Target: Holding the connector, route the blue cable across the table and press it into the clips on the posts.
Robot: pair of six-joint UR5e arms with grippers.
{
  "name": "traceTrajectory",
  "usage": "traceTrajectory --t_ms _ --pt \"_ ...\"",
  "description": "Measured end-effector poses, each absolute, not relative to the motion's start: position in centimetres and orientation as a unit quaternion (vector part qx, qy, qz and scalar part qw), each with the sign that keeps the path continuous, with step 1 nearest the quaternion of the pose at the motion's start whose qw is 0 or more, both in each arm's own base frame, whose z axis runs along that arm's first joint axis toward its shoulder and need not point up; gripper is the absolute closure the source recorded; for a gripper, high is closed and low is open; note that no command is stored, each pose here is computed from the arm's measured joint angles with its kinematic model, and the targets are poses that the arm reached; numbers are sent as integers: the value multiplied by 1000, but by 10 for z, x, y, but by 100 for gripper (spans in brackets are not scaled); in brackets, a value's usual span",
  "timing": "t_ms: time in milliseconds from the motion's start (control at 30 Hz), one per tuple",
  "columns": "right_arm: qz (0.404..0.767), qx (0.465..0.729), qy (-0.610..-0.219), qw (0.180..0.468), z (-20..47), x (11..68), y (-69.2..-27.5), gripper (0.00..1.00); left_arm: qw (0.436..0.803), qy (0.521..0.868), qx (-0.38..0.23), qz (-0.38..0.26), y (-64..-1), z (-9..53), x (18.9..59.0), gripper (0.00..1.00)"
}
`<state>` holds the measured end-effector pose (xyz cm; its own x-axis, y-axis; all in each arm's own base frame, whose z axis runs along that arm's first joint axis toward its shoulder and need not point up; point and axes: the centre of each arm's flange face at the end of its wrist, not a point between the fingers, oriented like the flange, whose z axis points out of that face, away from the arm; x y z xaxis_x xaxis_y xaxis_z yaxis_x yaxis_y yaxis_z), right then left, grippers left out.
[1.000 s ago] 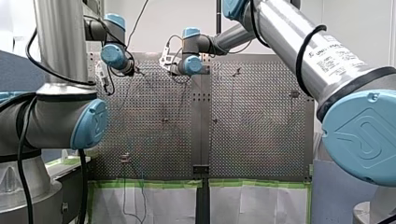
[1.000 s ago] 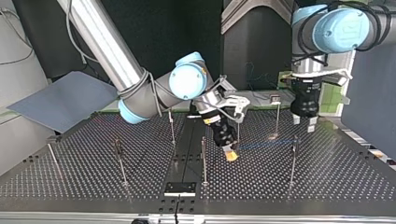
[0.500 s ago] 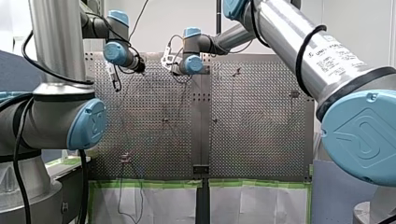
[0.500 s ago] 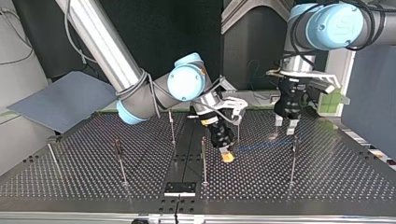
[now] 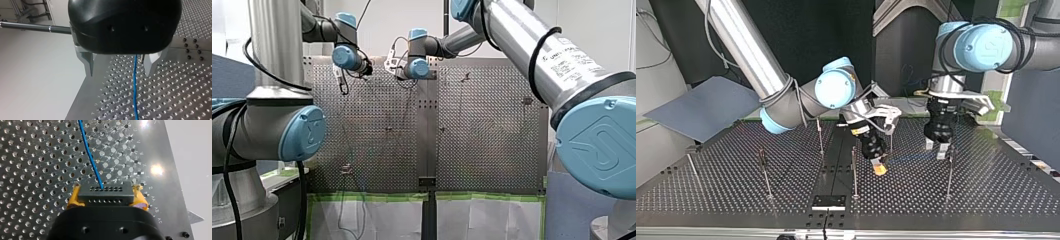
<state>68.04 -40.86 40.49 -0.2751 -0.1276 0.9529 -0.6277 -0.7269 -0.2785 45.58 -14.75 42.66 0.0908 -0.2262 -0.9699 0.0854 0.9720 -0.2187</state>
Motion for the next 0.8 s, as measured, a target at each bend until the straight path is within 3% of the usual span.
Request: traceTrajectory --t_ms 633,700,733,800 --pt "729 577 -327 169 406 681 -408 100 736 669 -55 -87 -170 415 516 0" --pt "729 577 -327 169 406 681 -408 100 732 674 -59 -82 -170 408 520 14" --pt "729 577 -327 169 405 681 -408 100 729 678 -62 -78 -170 402 523 14" --pt "729 577 -327 169 405 681 -408 100 724 683 -66 -73 -170 394 526 49"
